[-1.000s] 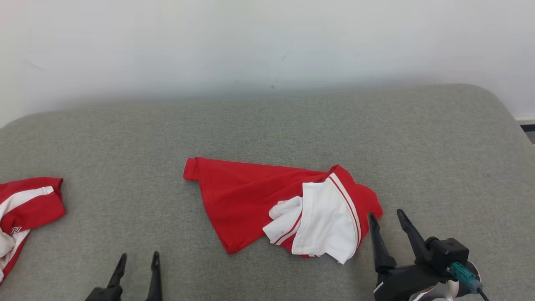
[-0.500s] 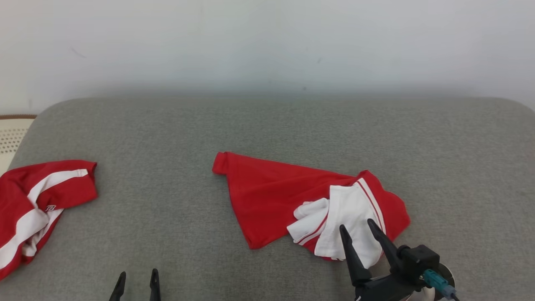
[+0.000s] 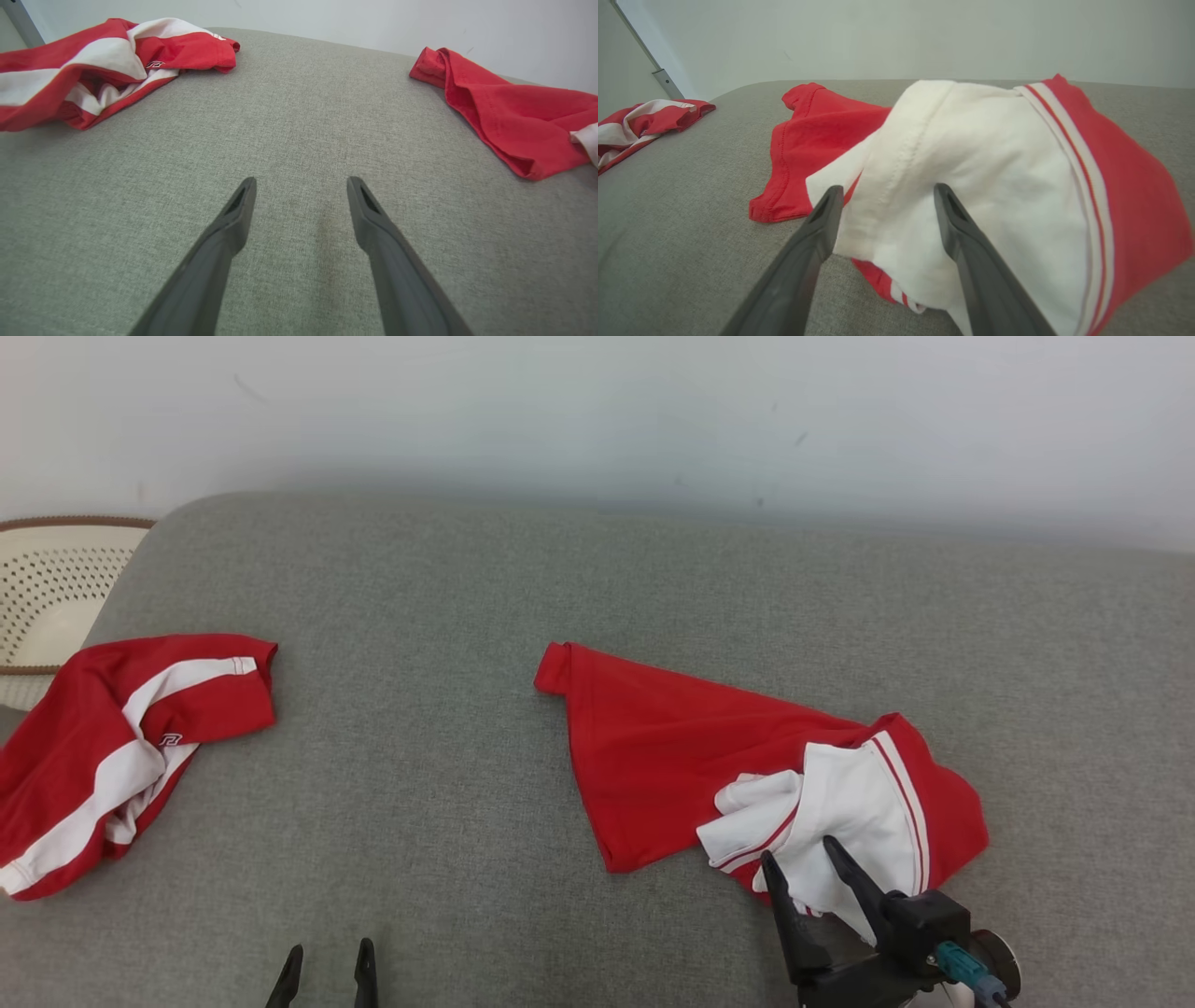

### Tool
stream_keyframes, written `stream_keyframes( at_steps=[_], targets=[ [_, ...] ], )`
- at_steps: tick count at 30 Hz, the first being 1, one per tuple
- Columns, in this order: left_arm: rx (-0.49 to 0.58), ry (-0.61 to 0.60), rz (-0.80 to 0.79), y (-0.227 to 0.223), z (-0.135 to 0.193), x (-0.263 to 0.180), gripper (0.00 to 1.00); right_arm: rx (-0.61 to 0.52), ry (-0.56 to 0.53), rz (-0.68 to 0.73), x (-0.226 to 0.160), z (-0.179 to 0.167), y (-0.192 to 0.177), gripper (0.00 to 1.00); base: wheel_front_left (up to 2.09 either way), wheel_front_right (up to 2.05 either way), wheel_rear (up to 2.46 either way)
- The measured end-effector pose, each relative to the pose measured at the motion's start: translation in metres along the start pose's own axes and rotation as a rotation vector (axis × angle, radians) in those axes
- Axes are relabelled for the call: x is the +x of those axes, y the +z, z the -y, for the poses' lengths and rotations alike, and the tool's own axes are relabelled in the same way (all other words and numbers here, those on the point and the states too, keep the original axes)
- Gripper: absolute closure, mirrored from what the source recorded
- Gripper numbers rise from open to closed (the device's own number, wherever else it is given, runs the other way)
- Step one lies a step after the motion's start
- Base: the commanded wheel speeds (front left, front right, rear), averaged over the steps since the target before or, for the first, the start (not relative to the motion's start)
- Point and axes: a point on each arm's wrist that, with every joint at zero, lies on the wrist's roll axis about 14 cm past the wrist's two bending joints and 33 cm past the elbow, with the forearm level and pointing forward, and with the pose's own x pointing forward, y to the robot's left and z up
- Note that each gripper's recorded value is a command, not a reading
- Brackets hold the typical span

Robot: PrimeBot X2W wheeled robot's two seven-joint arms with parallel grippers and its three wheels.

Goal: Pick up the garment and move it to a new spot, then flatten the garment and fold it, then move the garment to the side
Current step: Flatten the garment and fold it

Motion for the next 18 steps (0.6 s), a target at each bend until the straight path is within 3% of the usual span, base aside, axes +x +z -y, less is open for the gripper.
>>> stream_keyframes(
  at_steps=[13, 14, 15, 16, 17, 18],
  targets=[
    [-0.018, 0.001, -0.018, -0.005, 0.004, 0.005, 0.00, -0.019, -0.038, -0.022, 0.004, 0.012, -0.008, 0.00, 0.00, 0.00, 0.00],
    [-0.019, -0.002, -0.018, -0.005, 0.005, 0.005, 0.00, -0.019, -0.040, -0.022, 0.004, 0.012, -0.008, 0.14, 0.00, 0.00, 0.00],
    [-0.019, -0.004, -0.018, -0.005, 0.006, 0.006, 0.00, -0.017, -0.045, -0.020, 0.004, 0.013, -0.007, 0.50, 0.00, 0.00, 0.00],
    [-0.019, -0.008, -0.017, -0.005, 0.007, 0.006, 0.00, -0.018, -0.051, -0.018, 0.003, 0.015, -0.006, 0.60, 0.00, 0.00, 0.00],
    [-0.020, -0.011, -0.017, -0.005, 0.008, 0.006, 0.00, -0.017, -0.056, -0.015, 0.003, 0.016, -0.006, 1.00, 0.00, 0.00, 0.00],
    [-0.020, -0.013, -0.017, -0.005, 0.009, 0.007, 0.00, -0.016, -0.062, -0.010, 0.003, 0.017, -0.004, 1.00, 0.00, 0.00, 0.00]
  ],
)
